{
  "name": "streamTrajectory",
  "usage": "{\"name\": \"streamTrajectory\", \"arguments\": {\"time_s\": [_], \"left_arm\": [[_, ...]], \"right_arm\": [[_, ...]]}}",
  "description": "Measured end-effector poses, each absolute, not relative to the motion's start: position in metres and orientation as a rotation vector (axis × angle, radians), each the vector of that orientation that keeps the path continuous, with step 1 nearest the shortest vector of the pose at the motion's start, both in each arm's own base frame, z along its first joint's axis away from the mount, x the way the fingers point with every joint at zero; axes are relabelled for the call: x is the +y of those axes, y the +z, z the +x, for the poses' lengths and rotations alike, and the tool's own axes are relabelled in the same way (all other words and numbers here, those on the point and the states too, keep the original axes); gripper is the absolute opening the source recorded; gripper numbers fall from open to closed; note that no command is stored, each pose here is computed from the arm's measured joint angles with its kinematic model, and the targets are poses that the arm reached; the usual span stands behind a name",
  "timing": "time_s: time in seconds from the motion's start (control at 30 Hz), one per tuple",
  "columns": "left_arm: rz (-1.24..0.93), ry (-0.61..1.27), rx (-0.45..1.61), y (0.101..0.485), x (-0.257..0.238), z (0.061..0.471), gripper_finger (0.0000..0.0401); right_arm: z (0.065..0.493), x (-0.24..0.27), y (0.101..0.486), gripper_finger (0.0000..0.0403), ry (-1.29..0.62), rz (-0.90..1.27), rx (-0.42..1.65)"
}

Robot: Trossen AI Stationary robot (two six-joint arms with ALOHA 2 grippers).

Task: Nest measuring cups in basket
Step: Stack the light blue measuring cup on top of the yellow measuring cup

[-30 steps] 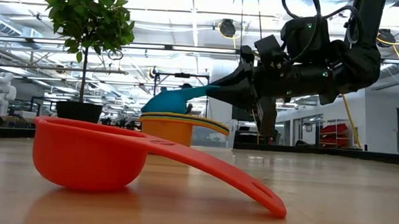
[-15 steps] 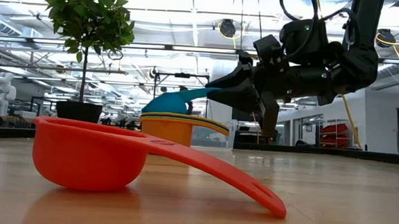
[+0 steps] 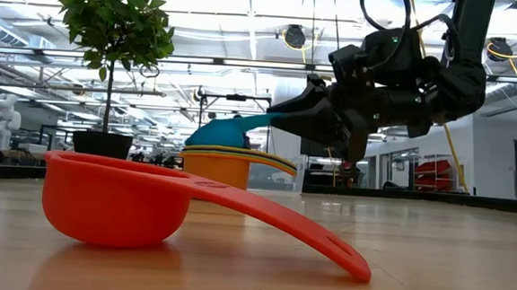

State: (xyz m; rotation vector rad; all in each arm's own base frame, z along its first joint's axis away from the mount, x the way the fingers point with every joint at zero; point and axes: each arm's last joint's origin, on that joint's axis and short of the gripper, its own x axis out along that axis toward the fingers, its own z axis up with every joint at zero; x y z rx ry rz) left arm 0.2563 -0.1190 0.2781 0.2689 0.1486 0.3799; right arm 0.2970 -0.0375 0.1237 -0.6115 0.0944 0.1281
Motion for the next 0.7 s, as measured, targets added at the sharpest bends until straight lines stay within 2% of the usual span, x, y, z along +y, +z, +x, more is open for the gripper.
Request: {"name": "streamTrajectory", "arguments": {"time_s": [0.7], "left_arm": [[0.271, 0.380, 0.156, 0.2772, -0.1190, 0.2562, 0.0198]], "right_arm": [[0.2969, -0.0384, 0.1239, 0.0137, 0.113, -0.382, 0.107]]}}
